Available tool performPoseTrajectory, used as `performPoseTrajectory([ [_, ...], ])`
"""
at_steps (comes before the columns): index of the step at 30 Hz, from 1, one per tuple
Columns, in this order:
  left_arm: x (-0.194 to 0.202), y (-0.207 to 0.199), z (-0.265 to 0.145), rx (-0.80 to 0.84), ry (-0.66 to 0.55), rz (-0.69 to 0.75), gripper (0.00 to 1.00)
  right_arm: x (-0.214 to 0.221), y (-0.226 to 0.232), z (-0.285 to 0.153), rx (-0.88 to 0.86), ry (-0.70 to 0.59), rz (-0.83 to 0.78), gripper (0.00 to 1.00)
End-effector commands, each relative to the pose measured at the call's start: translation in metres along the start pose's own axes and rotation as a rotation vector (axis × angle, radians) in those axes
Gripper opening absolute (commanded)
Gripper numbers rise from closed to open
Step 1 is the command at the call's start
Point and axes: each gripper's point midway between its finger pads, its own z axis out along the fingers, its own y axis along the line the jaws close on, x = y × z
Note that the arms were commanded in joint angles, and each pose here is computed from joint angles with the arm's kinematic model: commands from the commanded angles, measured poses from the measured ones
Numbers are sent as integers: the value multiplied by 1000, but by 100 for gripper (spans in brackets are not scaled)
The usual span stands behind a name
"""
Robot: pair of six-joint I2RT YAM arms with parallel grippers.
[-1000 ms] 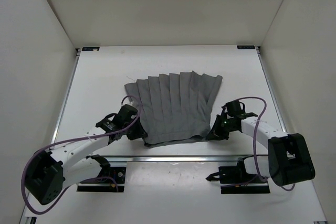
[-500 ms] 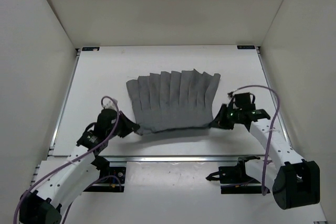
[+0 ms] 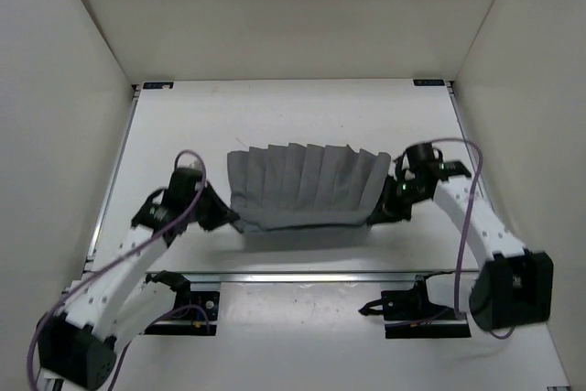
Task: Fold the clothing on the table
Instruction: Fold the skirt
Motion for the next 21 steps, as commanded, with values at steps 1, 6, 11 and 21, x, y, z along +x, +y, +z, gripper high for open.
performPoseTrajectory([
  [1,-78,-48,16,1,-99,63,1,-88,28,-20,-22,-115,-99,0],
  [6,-173,-95,76,-18,-86,89,34,-218,45,-23,-71,-236,-71,19],
  [11,-241,-142,113,152,-68,46,62,-271,32,-26,-8,-321,-19,46],
  [21,-190,-30,109,-143,-108,49,71,-204,-23,29,-25,-296,128,57],
])
